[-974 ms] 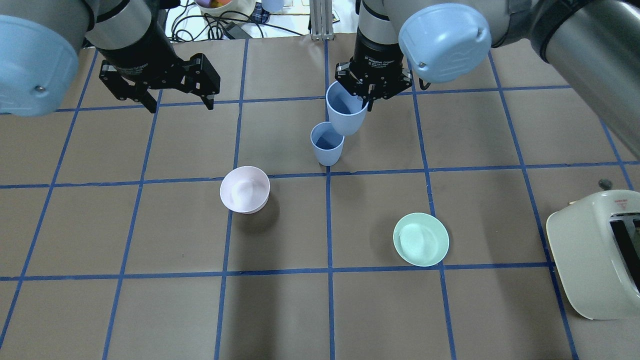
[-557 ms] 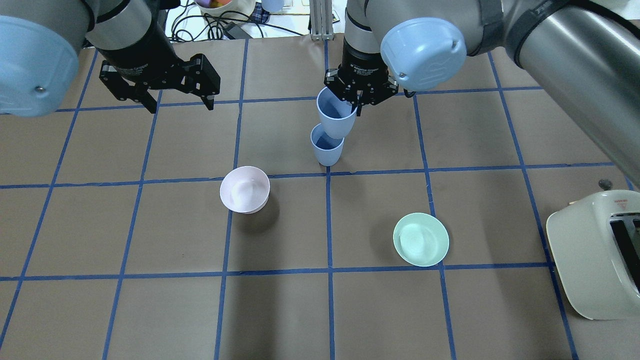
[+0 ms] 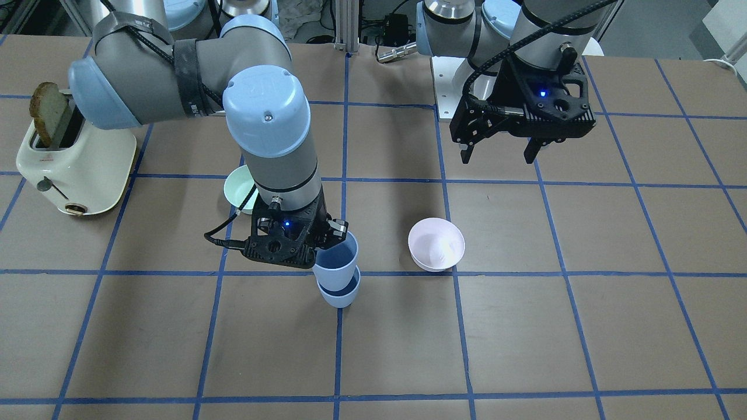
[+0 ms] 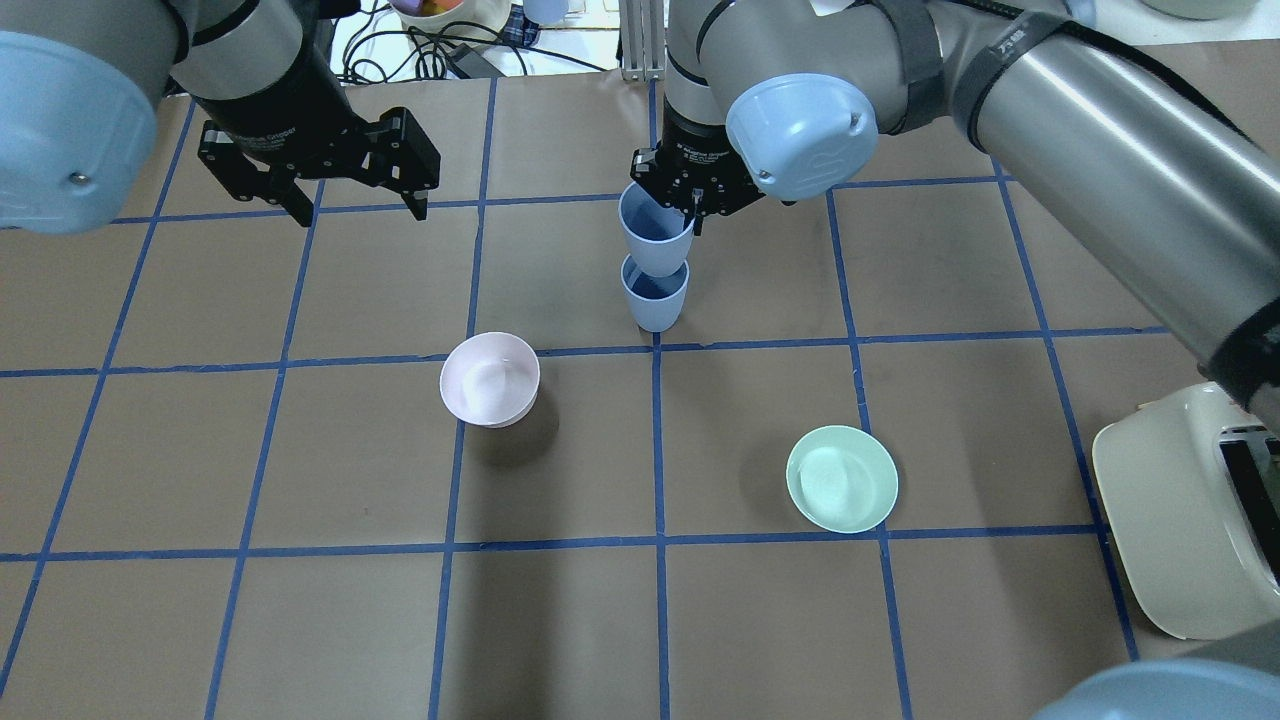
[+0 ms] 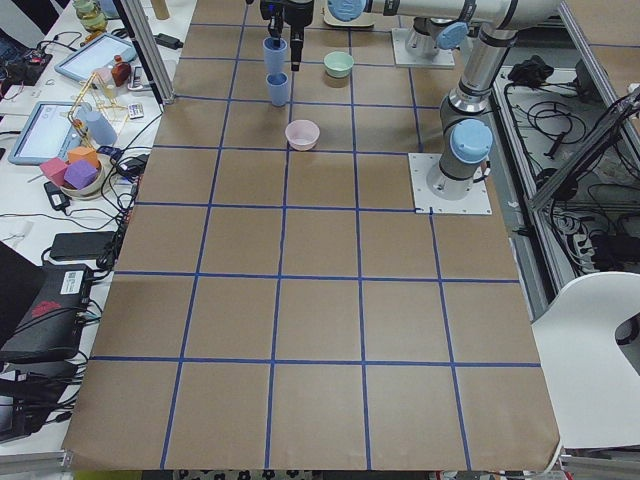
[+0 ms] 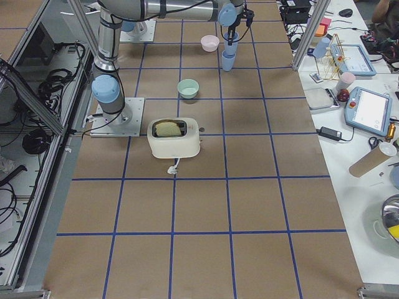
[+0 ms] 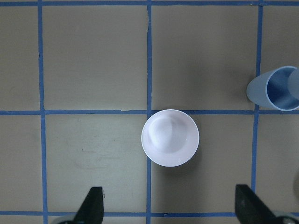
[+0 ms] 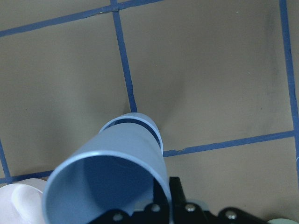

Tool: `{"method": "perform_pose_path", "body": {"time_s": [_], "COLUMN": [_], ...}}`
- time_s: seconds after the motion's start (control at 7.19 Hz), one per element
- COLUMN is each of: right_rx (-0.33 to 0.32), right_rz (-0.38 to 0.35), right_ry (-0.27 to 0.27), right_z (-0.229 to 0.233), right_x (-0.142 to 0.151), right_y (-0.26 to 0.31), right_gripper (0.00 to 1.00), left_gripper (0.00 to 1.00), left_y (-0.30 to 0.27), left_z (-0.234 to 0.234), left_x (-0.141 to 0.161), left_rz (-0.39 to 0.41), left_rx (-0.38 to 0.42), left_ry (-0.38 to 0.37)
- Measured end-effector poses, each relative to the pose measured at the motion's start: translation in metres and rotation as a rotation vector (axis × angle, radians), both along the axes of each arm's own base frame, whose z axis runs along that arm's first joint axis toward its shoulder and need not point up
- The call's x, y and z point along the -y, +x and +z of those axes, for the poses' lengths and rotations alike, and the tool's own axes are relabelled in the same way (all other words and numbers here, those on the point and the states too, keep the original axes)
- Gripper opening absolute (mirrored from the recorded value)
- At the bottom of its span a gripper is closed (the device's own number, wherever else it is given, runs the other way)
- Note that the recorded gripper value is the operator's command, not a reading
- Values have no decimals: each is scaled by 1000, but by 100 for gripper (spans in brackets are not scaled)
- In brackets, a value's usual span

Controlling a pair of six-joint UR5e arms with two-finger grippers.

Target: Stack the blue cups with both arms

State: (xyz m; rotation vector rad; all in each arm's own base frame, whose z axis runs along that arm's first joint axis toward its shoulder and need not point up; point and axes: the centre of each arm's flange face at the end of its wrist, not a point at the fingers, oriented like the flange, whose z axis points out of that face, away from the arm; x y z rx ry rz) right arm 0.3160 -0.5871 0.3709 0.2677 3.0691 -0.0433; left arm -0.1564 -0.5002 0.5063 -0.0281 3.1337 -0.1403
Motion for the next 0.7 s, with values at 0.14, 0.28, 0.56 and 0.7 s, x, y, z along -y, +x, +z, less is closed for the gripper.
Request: {"method": "perform_pose_path", "body": {"time_s": [0.14,0.28,0.56,0.7], "right_rx": [0,0,1,0], "right_rz": [1,3,8,11], "right_ry": [7,13,23,27], "right_z": [-6,-12,-19,-23], "right_x": [2,3,5,6], "right_y": [1,3,4,4], "right_gripper": [0,0,0,36], "left_gripper": [100,100,100,100], "left_y": [0,0,0,0], "left_z": [0,0,0,0], "left_x": [0,0,0,0], "left_rz": [-1,-1,-1,-1], "left_rx": [0,0,0,0], "left_ry": [0,0,0,0]}}
